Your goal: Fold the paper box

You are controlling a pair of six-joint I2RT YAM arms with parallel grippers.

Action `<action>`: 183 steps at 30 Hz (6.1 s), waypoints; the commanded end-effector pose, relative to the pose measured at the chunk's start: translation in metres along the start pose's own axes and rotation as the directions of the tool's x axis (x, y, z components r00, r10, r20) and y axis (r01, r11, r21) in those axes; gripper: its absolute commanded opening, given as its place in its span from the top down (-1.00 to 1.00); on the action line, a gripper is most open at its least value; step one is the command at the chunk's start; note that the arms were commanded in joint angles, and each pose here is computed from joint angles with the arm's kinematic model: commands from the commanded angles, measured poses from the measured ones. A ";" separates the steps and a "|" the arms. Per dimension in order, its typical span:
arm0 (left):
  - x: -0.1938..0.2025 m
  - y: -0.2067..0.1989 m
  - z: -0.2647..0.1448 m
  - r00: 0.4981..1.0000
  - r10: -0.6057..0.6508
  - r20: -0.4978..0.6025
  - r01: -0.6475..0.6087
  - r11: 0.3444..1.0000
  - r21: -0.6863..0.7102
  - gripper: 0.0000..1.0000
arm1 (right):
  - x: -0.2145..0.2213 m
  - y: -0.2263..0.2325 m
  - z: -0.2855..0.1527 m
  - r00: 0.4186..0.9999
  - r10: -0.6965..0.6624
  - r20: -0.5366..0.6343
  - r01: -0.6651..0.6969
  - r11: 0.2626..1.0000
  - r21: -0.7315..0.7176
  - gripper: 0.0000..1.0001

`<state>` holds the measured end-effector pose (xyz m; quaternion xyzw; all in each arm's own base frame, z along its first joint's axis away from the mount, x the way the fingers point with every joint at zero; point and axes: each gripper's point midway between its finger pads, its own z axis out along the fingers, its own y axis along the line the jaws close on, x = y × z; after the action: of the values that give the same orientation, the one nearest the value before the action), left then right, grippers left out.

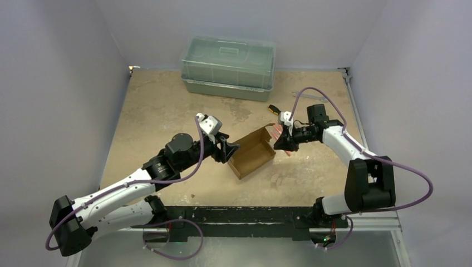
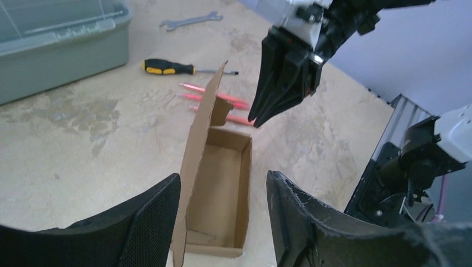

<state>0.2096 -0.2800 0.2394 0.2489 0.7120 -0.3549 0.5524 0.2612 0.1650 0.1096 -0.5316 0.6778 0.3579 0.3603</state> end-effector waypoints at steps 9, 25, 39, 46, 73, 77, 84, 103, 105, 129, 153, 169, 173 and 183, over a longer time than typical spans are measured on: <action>-0.066 0.018 0.001 0.998 0.053 0.029 -0.047 0.985 -0.168 -0.48 | -0.005 0.014 -0.015 0.995 -0.104 0.008 0.104 0.990 -0.094 0.61; -0.056 0.073 -0.013 1.000 0.005 -0.001 -0.005 0.891 -0.454 -0.22 | -0.027 -0.049 -0.029 0.991 0.059 0.116 -0.089 0.958 0.273 0.91; -0.021 0.066 -0.051 0.962 -0.123 0.244 0.201 0.923 -0.329 -0.79 | -0.035 -0.062 -0.008 0.973 0.144 0.181 -0.188 0.949 0.251 0.87; -0.019 0.065 -0.041 0.989 -0.094 0.118 0.132 0.922 -0.364 -0.33 | -0.035 -0.062 -0.002 0.971 0.157 0.178 -0.197 0.951 0.237 0.86; 0.004 0.141 -0.002 0.730 -0.637 0.247 0.654 0.756 0.018 -0.89 | -0.040 -0.045 0.006 0.984 0.112 0.140 -0.137 0.974 0.181 0.77; 0.005 0.133 0.001 0.717 -0.656 0.237 0.655 0.750 0.096 -0.87 | -0.038 -0.045 0.008 0.984 0.117 0.136 -0.140 0.975 0.174 0.77; 0.009 0.120 0.004 0.713 -0.677 0.182 0.653 0.736 0.181 -0.54 | -0.035 -0.045 0.009 0.984 0.123 0.127 -0.144 0.974 0.173 0.77; 0.029 0.119 0.021 0.880 -0.473 0.053 0.473 0.881 0.000 1.00 | -0.040 -0.049 -0.012 0.987 0.099 0.126 -0.123 0.972 0.199 0.76; 0.025 0.118 0.019 0.918 -0.392 0.059 0.395 0.918 -0.036 1.00 | -0.040 -0.051 -0.021 0.988 0.089 0.127 -0.115 0.970 0.213 0.75; -0.003 0.073 0.012 0.951 0.298 0.079 -0.300 0.954 0.011 1.00 | -0.054 -0.062 -0.037 0.946 0.174 0.275 -0.251 0.927 0.279 0.82; 0.026 0.051 0.022 0.906 0.423 0.027 -0.424 0.905 0.047 1.00 | -0.048 -0.069 0.002 0.789 0.450 0.419 -0.547 0.825 0.145 0.98; 0.037 0.047 0.020 0.904 0.428 0.000 -0.428 0.903 0.026 1.00 | -0.052 -0.043 0.017 0.843 0.420 0.336 -0.471 0.878 0.085 0.99; 0.037 0.049 0.020 0.906 0.424 -0.005 -0.424 0.906 0.013 1.00 | -0.055 -0.037 0.017 0.846 0.417 0.333 -0.460 0.886 0.060 0.99; 0.031 0.053 0.015 0.901 0.435 -0.011 -0.435 0.900 -0.015 1.00 | -0.066 -0.052 -0.010 0.904 0.280 0.323 -0.342 0.927 0.153 0.70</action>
<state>0.2503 -0.2634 0.1889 0.3962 0.6492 -0.2250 0.6090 0.3108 0.1901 0.1386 -0.2746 0.7515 0.4437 0.4037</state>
